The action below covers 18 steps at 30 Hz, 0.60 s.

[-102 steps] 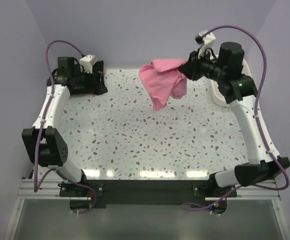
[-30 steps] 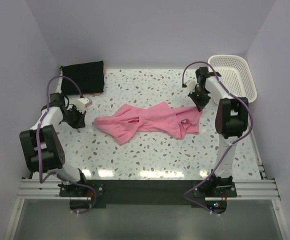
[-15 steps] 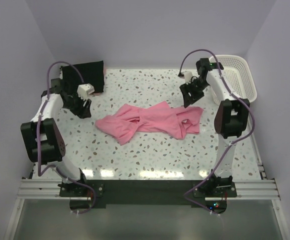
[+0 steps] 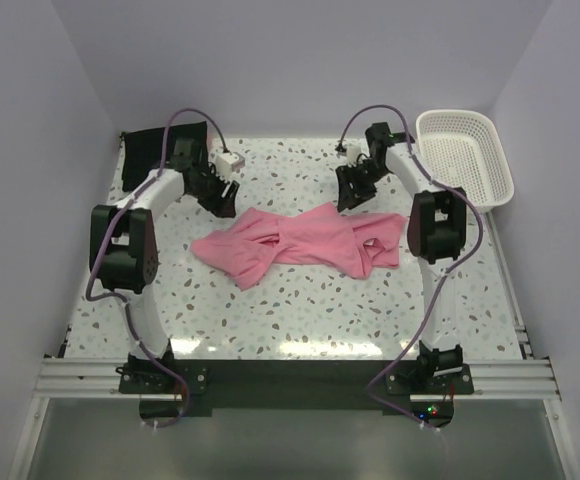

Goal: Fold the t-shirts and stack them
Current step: Flatten the tshirt out

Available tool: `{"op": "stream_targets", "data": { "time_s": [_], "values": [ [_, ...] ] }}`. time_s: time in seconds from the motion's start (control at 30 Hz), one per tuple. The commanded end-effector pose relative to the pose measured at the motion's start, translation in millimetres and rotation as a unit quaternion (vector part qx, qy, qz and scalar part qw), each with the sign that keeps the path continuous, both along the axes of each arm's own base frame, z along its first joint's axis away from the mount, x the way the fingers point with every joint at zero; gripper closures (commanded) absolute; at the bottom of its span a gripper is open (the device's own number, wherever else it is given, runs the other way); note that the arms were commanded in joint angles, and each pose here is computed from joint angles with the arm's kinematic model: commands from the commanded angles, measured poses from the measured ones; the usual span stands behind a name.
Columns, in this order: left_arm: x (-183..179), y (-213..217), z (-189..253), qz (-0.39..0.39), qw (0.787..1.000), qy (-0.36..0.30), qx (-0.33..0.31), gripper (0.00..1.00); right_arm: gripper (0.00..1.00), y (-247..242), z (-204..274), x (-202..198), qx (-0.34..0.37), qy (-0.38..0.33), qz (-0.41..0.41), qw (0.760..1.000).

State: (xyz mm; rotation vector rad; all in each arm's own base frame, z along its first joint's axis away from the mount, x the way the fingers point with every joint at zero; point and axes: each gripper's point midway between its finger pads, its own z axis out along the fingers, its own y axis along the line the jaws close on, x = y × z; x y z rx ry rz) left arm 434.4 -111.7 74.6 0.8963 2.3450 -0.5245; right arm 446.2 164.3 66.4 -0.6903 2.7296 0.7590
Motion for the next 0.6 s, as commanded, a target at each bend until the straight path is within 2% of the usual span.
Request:
{"op": "stream_targets", "data": {
  "time_s": [0.0,0.2,0.47,0.53,0.57],
  "values": [
    [22.4,-6.5,17.9,0.02,0.999,-0.035,0.004,0.38,0.51,14.4,5.7,32.1,0.013,-0.05,-0.023,0.998],
    [24.0,-0.3,18.7,0.036,0.999,-0.037,0.018,0.36,0.5,31.7,-20.4,46.2,-0.034,-0.081,-0.013,0.996],
    [22.3,5.4,33.6,0.044,0.997,-0.055,0.028,0.35,0.5,33.5,-59.8,30.8,-0.162,-0.11,0.052,0.979],
    [23.8,7.0,37.4,0.048,0.996,-0.062,0.031,0.35,0.56,36.4,-71.2,17.4,-0.186,-0.107,0.087,0.973],
    [24.2,7.2,41.6,0.048,0.996,-0.067,0.03,0.35,0.63,34.9,-72.6,14.0,-0.196,-0.106,0.095,0.97]
  ]
}}
